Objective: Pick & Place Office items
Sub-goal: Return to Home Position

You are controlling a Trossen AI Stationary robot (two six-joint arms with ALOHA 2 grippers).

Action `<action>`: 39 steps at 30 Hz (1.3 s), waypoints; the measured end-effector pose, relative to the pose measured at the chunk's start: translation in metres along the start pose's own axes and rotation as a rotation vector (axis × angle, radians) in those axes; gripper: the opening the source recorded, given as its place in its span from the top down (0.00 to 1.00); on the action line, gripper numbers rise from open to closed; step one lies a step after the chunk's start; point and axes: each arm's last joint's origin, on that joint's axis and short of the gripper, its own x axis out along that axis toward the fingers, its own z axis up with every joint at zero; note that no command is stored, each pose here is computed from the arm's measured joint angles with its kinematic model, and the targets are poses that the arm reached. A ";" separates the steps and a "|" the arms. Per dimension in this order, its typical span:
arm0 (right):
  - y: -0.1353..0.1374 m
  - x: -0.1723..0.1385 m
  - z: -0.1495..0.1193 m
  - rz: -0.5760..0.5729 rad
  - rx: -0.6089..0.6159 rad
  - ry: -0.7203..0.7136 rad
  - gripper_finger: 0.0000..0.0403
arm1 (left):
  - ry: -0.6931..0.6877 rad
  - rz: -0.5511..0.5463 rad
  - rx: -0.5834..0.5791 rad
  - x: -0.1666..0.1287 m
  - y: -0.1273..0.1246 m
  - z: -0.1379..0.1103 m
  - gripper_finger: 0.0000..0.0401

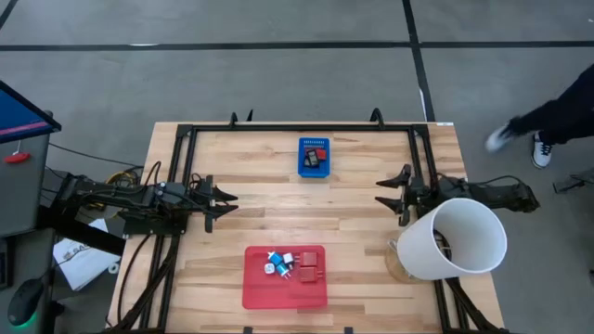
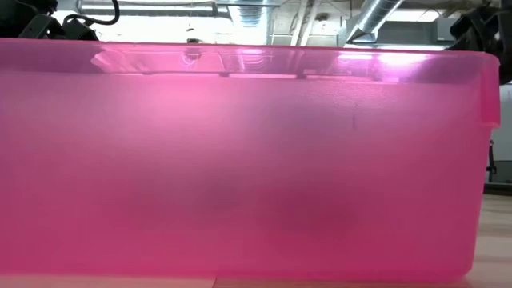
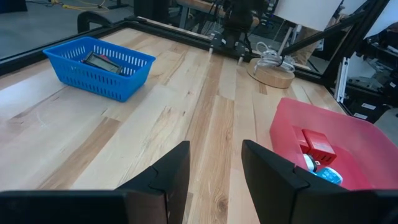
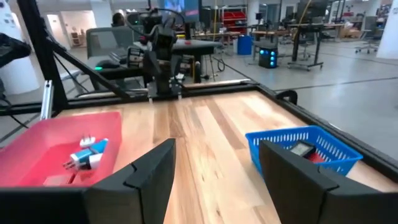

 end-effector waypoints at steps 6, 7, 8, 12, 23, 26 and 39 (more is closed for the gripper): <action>0.001 0.004 -0.010 0.000 0.006 0.004 0.45 | 0.000 0.000 0.000 0.000 0.000 0.000 0.65; 0.001 0.004 -0.010 0.000 0.005 0.004 0.45 | 0.000 0.000 0.000 0.000 0.000 0.000 0.65; 0.000 0.003 -0.010 -0.001 0.002 0.003 0.45 | 0.000 0.000 0.000 0.000 0.000 0.000 0.65; 0.000 0.004 -0.010 -0.011 0.000 0.002 0.45 | 0.000 0.000 0.000 0.000 0.000 0.000 0.65; 0.000 0.004 -0.010 -0.002 0.032 0.008 0.45 | 0.000 0.000 0.000 0.000 0.000 0.000 0.65; 0.000 0.004 -0.010 -0.002 0.032 0.008 0.45 | 0.000 0.000 0.000 0.000 0.000 0.000 0.65; 0.000 0.004 -0.010 -0.002 0.032 0.009 0.45 | 0.000 0.000 0.000 0.000 0.000 0.000 0.65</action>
